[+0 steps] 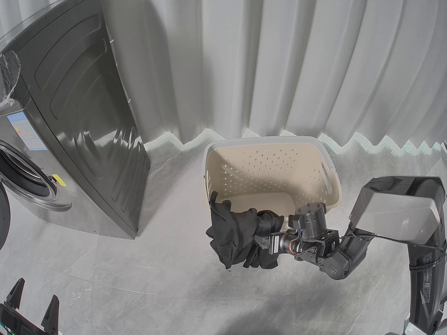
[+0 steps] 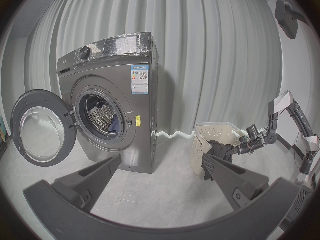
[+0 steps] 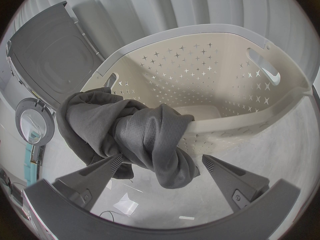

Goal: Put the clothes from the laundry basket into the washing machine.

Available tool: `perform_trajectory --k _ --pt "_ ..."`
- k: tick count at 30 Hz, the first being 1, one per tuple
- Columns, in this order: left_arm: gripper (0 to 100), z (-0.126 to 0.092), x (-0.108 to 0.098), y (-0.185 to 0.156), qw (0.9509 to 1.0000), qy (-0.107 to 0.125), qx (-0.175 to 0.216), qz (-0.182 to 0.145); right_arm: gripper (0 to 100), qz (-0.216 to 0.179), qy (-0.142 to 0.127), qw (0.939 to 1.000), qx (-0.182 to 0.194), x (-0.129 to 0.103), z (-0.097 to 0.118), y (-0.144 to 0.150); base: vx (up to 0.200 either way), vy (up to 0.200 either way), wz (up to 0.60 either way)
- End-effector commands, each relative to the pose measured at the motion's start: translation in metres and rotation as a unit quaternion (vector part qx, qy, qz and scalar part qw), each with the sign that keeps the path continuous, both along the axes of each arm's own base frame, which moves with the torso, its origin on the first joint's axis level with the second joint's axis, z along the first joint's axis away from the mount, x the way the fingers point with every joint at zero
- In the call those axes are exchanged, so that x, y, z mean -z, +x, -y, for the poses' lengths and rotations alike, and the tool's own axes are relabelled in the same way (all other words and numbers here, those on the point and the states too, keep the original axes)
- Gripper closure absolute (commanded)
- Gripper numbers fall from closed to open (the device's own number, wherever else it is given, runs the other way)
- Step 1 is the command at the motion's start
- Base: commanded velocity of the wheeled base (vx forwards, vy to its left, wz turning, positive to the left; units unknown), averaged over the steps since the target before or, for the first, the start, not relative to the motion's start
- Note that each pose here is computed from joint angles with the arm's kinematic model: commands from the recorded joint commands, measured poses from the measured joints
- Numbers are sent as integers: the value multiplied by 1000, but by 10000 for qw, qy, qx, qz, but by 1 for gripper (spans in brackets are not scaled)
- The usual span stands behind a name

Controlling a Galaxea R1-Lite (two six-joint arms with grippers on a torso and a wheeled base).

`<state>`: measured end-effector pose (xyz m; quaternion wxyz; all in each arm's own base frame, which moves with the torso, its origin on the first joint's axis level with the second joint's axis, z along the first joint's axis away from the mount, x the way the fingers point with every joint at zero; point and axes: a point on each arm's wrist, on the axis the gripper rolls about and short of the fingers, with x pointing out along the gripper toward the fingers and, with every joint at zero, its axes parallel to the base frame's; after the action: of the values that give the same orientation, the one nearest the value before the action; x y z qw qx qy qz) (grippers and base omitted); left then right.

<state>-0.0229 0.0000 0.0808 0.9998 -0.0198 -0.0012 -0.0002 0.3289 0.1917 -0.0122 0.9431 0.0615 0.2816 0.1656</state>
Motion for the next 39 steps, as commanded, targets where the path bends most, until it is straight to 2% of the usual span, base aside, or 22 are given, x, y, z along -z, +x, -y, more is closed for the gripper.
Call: perform_trajectory --k 1,9,10,19,26,28,34,39 --pt "0 0 5 0 10000 -2 6 4 0 78 9 10000 33 2 -4 6 0 0 0" --pt "0 0 5 0 10000 -2 -2 4 0 158 25 9998 118 4 -5 14 0 0 0" --pt "0 0 5 0 10000 -2 -2 4 100 158 25 9998 118 4 -5 14 0 0 0" --pt "0 0 5 0 10000 -17 -2 4 100 364 143 9991 142 -1 -5 17 0 0 0" --pt "0 0 5 0 10000 -17 -10 4 100 286 131 9994 172 -4 1 9 0 0 0" --pt "0 0 5 0 10000 -17 -17 4 100 325 155 9992 173 -9 3 6 0 0 0" --pt "0 0 5 0 10000 -17 -10 4 100 665 345 9971 121 -44 16 -23 0 0 0" --pt "0 0 5 0 10000 -17 -17 -4 100 857 415 9954 79 -53 23 -37 0 0 0"
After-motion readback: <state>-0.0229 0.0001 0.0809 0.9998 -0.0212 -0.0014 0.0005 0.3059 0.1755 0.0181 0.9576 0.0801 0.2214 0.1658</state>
